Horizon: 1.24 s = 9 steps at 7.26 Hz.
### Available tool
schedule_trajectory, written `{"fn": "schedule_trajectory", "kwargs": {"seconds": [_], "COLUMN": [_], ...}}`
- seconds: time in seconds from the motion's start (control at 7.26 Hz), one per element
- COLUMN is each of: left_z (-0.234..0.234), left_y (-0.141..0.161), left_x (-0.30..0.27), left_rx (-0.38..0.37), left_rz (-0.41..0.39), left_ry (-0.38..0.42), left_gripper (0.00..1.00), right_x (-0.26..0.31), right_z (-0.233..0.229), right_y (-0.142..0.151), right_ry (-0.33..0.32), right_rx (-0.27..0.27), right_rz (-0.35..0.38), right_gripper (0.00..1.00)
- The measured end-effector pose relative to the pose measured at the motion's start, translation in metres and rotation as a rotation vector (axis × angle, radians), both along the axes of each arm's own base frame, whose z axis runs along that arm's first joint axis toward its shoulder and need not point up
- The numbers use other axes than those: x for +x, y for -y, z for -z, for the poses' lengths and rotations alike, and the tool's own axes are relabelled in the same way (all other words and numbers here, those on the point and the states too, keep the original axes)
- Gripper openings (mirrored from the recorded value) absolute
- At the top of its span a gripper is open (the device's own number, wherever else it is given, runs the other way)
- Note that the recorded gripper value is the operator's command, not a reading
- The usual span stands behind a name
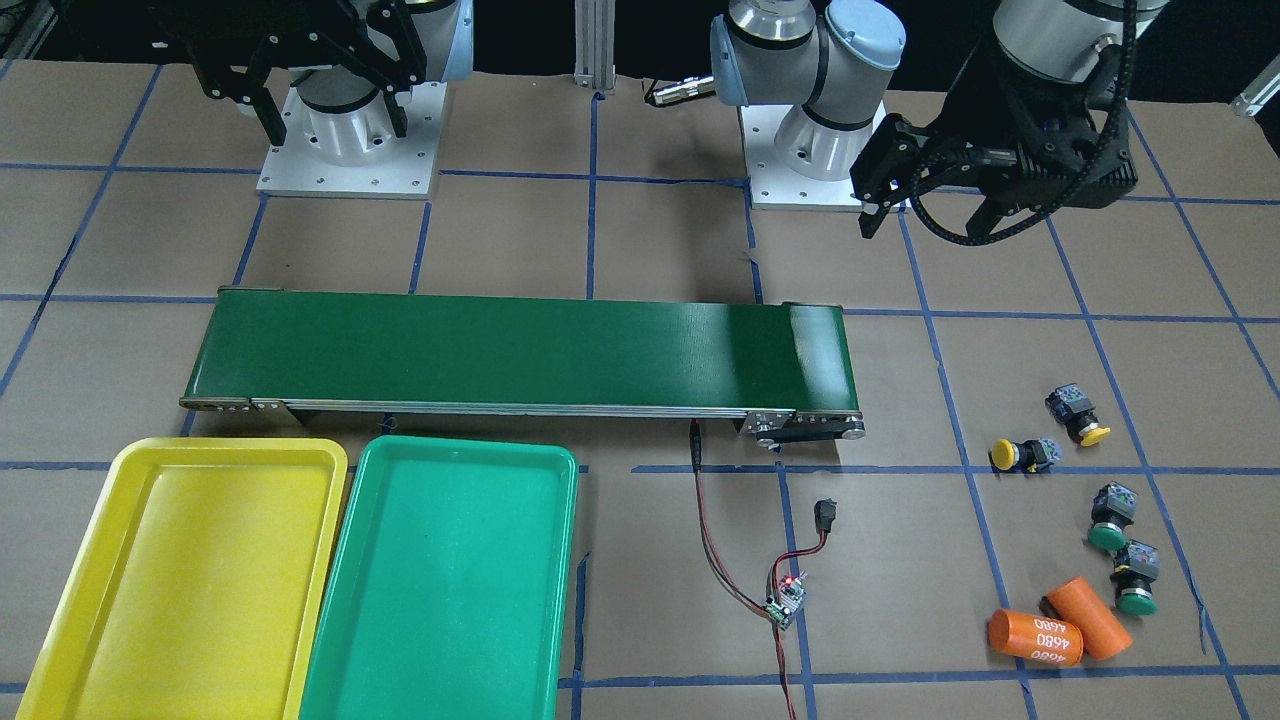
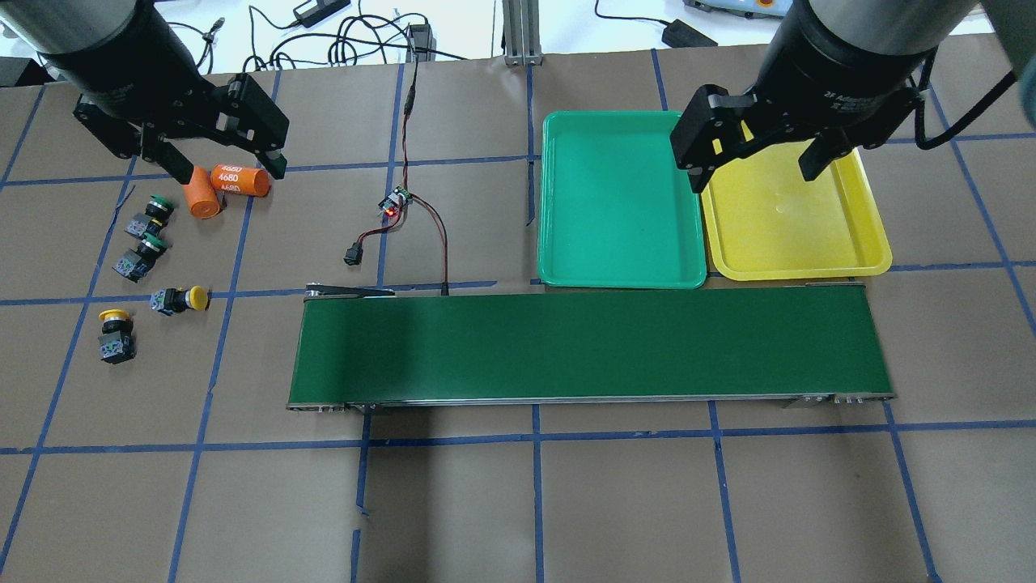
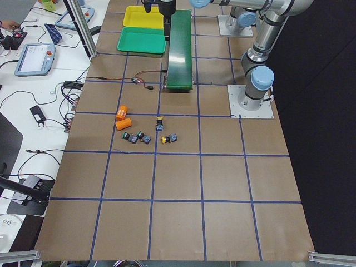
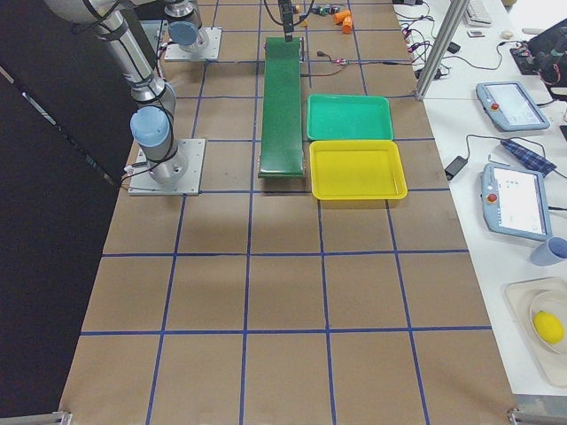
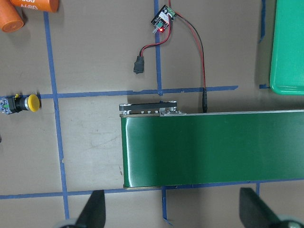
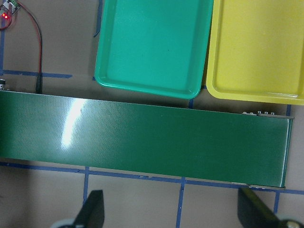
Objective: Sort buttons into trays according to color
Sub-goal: 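Lower the left gripper onto a yellow-capped button switch and grasp it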
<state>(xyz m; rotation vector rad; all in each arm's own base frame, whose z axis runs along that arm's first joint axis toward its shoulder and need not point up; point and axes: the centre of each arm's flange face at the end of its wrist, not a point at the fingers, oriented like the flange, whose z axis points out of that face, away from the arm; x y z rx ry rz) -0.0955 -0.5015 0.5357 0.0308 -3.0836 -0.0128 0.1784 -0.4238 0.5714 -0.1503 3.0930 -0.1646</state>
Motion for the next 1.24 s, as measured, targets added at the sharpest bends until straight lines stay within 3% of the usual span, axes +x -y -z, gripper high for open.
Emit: {"fn": "schedule_trajectory", "kwargs": {"seconds": [0.83, 1.24], "left_z": [0.002, 0.087], "left_y": [-0.002, 0.041], "left_x": [0.008, 0.106], "left_rx": [0.013, 0.088], "left_rz": [-0.003, 0.055], "left_ry": [-0.009, -0.039], "left_gripper": [1.00, 1.00], "right_x": [0.000, 0.000], "right_z": [0.000, 0.000], "right_y": [0.000, 0.000], "right_ry": [0.000, 0.000], "right_rx": [0.000, -0.001], "right_rz": [0.001, 0.001], "right_gripper": [1.00, 1.00]}}
